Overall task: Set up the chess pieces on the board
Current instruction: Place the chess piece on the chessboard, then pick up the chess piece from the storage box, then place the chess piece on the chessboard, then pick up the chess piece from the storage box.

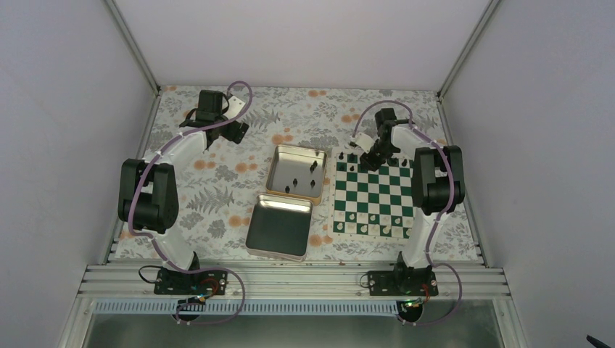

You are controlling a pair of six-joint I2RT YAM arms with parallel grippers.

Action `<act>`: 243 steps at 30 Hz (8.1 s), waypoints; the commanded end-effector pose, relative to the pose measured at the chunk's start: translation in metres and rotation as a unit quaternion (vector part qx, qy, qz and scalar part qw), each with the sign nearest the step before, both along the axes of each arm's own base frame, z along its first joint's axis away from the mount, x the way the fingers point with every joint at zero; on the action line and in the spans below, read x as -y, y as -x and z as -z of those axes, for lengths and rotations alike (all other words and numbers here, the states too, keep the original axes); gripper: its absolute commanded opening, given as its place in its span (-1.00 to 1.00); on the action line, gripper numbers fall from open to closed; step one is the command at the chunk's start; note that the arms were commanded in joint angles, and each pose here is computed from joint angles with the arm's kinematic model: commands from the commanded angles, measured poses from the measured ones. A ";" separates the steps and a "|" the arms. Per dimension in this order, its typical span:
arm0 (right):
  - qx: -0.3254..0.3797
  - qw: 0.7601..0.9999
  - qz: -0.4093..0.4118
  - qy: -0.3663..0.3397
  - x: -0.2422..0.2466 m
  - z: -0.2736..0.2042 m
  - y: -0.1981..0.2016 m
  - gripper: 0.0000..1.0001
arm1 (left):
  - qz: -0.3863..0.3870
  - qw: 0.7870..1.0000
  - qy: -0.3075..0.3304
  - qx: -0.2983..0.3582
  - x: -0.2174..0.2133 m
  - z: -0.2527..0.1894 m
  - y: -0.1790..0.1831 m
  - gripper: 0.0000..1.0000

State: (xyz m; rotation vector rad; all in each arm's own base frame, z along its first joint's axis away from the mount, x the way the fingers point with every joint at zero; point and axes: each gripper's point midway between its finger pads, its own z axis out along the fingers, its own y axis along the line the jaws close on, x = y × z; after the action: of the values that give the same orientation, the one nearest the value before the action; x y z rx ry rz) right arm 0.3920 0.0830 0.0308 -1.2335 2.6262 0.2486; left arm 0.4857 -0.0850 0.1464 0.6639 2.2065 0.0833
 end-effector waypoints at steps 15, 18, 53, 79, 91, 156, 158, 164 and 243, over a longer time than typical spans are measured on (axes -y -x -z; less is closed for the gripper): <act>0.080 0.987 -0.133 -0.035 -0.123 -0.109 0.008 -0.53 | 0.002 1.000 0.004 0.018 0.002 -0.013 -0.004 1.00; 0.095 0.979 -0.175 -0.047 -0.164 -0.112 0.015 -0.49 | 0.002 1.000 0.005 0.018 0.002 -0.014 -0.003 1.00; 0.005 0.960 -0.281 -0.006 -0.241 0.005 0.064 -0.40 | 0.004 1.000 0.005 0.021 0.003 -0.013 -0.002 1.00; 0.105 0.978 -0.180 -0.009 -0.165 -0.103 0.018 -0.88 | 0.004 1.000 0.006 0.018 0.003 -0.014 -0.003 1.00; 0.087 0.995 -0.041 0.037 -0.024 -0.096 0.009 -0.84 | 0.007 1.000 0.005 0.016 0.007 -0.013 -0.004 1.00; 0.001 1.000 0.026 0.012 0.043 0.012 0.012 -0.74 | 0.013 1.000 -0.006 0.002 0.017 0.000 -0.006 1.00; 0.000 1.000 0.027 0.013 0.045 0.013 0.012 -0.74 | 0.014 1.000 -0.006 0.002 0.018 0.000 -0.006 1.00; -0.002 1.000 0.027 0.014 0.046 0.014 0.010 -0.71 | 0.013 1.000 -0.006 0.002 0.017 0.000 -0.005 1.00; 0.034 0.972 -0.228 0.042 -0.185 -0.012 0.004 -0.37 | 0.019 1.000 -0.001 0.023 0.019 -0.016 0.001 1.00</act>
State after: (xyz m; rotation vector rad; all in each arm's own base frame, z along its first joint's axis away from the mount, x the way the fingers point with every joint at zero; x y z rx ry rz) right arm 0.3862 0.2659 0.0430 -1.8133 2.2863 0.1803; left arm 0.4851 -0.1018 0.1494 0.6972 2.1888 0.0853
